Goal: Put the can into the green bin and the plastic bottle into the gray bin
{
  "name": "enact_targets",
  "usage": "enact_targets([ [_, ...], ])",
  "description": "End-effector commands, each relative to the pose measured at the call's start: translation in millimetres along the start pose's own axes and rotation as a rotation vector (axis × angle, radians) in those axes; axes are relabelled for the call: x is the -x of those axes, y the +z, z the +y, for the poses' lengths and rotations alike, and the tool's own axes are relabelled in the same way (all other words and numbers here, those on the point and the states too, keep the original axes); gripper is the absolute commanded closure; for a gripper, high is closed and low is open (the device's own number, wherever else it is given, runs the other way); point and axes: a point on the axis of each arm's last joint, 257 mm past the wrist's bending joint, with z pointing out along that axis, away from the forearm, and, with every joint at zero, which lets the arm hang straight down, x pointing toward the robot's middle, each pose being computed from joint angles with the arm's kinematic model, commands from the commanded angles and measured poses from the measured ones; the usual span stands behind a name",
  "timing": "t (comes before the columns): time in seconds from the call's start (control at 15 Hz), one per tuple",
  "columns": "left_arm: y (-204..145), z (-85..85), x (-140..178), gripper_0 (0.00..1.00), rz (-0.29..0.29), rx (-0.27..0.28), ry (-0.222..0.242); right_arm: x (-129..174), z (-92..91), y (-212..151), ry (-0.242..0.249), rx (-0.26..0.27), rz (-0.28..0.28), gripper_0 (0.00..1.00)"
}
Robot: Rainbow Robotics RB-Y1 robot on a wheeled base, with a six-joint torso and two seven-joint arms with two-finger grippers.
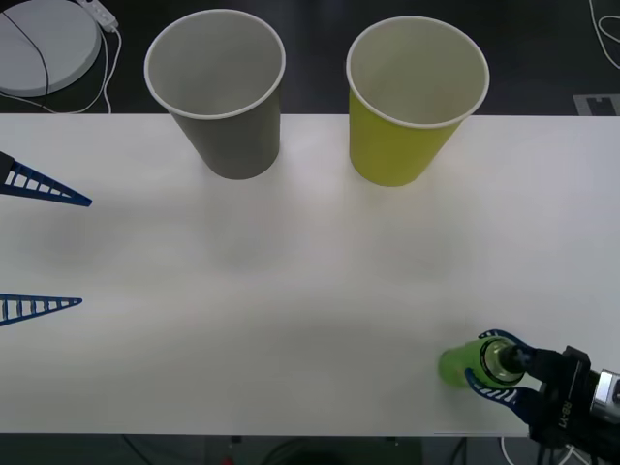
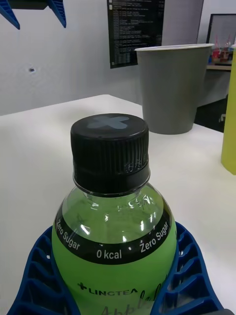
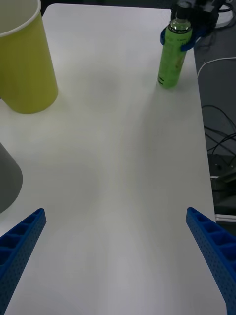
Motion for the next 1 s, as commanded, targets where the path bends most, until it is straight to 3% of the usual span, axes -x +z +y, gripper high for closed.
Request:
enact_targets([
  [0.07,0,0.0,0,0.00,0.000,0.000,0.000,18,-3.3,6,0.024,-0.012,0.020,1.00],
  [0.33,0,0.0,0,0.00,0.000,0.000,0.000,43,-12.6,22,0.044,-0.021,0.015,1.00],
  [0.73,0,0.0,0,0.00,0.000,0.000,0.000,85,-36.5,47,0.001,-0.045,-0.019,1.00],
  [1.0,0,0.0,0,0.00,0.000,0.000,0.000,114,-45.6,62,0.054,-0.050,-0.033,1.00],
])
